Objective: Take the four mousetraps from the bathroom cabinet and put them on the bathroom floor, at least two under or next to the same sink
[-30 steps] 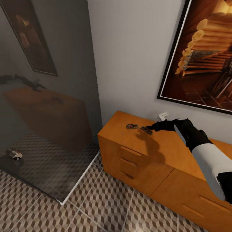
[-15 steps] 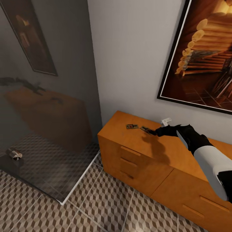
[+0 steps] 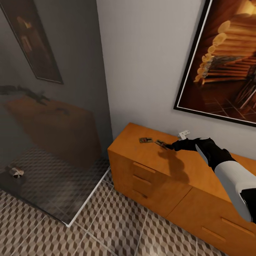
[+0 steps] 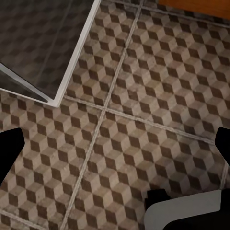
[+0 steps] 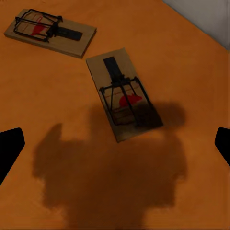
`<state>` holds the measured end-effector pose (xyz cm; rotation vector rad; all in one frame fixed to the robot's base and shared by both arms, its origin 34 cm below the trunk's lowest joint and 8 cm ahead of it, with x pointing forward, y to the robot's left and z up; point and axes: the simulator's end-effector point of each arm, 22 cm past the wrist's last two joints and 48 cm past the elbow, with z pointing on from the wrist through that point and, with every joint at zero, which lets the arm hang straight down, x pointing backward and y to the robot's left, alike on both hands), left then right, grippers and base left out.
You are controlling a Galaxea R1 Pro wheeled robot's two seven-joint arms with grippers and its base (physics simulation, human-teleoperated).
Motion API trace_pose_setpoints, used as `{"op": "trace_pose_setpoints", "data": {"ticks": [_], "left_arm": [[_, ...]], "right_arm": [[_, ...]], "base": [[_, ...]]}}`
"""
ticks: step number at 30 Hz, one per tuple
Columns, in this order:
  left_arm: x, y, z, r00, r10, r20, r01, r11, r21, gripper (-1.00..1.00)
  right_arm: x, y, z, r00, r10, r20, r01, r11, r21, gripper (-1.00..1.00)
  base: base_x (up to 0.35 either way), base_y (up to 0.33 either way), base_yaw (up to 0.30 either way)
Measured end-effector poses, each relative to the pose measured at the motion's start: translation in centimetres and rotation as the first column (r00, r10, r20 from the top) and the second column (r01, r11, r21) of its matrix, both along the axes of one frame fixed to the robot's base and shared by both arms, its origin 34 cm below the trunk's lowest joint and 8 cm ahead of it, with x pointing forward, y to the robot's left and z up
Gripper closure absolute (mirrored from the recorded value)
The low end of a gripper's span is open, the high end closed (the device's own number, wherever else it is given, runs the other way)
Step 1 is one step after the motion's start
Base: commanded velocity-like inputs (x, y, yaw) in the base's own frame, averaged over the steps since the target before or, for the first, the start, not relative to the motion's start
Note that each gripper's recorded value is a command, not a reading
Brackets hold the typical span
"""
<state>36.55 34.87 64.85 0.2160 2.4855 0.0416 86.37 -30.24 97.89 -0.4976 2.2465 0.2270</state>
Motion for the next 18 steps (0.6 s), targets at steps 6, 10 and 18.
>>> {"op": "trace_pose_setpoints", "data": {"ticks": [6,10,18], "left_arm": [[0.00,0.00,0.00,1.000,0.000,0.000,0.000,1.000,0.000,-1.00],[-0.01,0.00,-0.02,1.000,0.000,-0.001,0.000,1.000,0.000,-1.00],[0.00,0.03,-0.02,1.000,0.000,-0.001,0.000,1.000,0.000,-1.00]], "right_arm": [[-0.01,-0.01,0.01,1.000,0.000,0.000,0.000,1.000,0.000,-1.00],[0.01,-0.01,-0.01,1.000,0.000,0.000,0.000,1.000,0.000,-1.00],[-0.01,-0.11,-0.07,1.000,-0.001,-0.001,0.001,1.000,-0.001,-1.00]], "base": [[0.210,0.000,0.000],[0.155,0.000,0.000],[0.035,0.000,0.000]]}}
